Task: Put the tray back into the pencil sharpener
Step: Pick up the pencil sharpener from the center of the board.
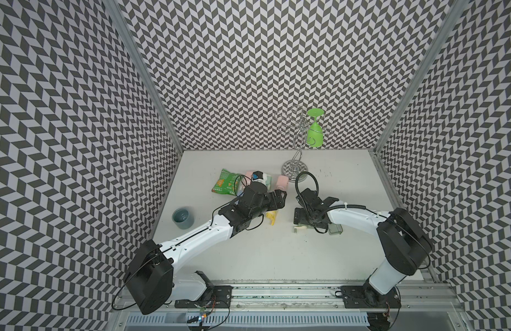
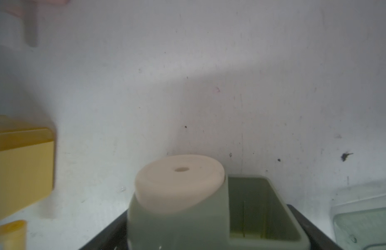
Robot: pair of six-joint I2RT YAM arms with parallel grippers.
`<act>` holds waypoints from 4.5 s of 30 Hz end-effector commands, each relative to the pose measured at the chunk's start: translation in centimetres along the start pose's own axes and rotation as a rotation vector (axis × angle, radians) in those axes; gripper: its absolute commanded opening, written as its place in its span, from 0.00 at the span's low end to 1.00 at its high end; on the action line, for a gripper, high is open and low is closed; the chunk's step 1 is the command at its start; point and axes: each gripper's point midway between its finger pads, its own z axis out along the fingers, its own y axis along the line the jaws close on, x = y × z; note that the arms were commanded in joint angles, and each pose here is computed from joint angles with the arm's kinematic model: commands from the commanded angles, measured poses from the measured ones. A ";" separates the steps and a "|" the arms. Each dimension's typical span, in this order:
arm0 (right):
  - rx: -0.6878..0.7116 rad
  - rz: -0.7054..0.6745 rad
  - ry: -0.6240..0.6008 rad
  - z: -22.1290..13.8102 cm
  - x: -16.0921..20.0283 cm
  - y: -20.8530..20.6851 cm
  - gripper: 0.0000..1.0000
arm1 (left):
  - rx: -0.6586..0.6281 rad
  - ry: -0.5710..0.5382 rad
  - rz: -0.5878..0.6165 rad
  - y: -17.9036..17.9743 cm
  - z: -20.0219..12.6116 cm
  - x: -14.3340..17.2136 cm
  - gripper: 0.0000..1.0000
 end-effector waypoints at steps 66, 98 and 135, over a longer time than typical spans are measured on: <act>-0.555 -0.570 -0.829 -16.1 -2.5 8.9 0.82 | 0.350 0.627 0.296 -3.3 3.6 11.8 0.51; -1.275 -0.761 -0.502 -22.9 4.6 5.0 0.98 | 0.704 0.624 0.610 -6.1 -6.1 8.7 0.29; -1.487 -0.736 -0.325 -21.3 5.9 8.5 0.69 | 0.801 0.644 0.595 -7.5 -7.0 9.3 0.29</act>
